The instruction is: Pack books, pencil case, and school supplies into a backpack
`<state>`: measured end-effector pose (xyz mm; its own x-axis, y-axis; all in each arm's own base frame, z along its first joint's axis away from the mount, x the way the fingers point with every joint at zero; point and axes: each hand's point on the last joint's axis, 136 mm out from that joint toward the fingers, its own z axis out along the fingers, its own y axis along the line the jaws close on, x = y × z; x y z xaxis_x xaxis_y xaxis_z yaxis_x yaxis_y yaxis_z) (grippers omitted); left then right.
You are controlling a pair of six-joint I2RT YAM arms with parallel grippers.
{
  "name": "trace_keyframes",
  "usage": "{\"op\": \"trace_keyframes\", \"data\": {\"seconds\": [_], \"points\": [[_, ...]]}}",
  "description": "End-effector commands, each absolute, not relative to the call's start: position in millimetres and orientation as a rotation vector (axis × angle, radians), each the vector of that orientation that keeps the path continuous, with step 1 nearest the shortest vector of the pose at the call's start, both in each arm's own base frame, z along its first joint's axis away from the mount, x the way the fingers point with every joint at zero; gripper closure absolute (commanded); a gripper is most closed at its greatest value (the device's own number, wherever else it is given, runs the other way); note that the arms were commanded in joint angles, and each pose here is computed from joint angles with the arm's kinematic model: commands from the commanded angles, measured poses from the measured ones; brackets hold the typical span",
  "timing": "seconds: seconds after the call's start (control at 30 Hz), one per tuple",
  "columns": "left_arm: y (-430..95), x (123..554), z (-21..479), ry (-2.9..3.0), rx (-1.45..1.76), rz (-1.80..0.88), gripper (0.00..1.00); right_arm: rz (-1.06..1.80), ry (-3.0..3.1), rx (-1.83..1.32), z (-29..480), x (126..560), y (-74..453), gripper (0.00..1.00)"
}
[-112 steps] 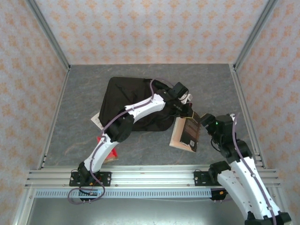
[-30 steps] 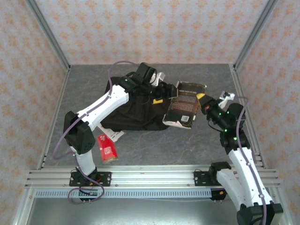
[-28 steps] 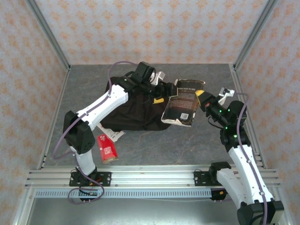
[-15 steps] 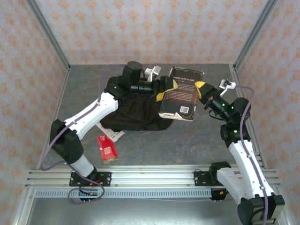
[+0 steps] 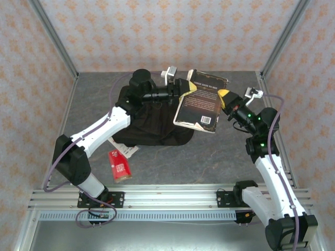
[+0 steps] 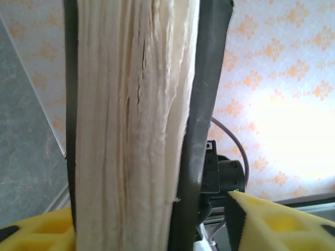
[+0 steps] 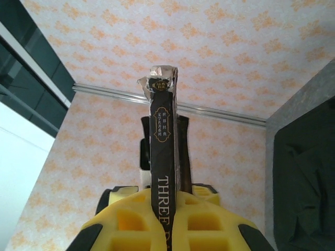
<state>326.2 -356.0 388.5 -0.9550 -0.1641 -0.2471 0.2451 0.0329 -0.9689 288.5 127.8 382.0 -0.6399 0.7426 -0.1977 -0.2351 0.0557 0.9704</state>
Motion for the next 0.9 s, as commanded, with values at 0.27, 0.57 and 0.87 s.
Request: {"op": "trace_keyframes", "data": {"seconds": [0.27,0.57,0.87], "points": [[-345.8,316.0,387.9,2.033,0.202,-1.792,1.0,1.606,1.723,0.367,390.0,283.1,140.4,0.85],[-252.9,366.6,394.6,1.579,-0.618,-1.604,1.0,1.551,1.628,0.605,362.6,284.5,136.7,0.0],[-233.9,372.7,388.7,1.445,-0.844,-1.636,1.0,1.628,1.612,0.719,333.5,281.7,176.8,0.0]]}}
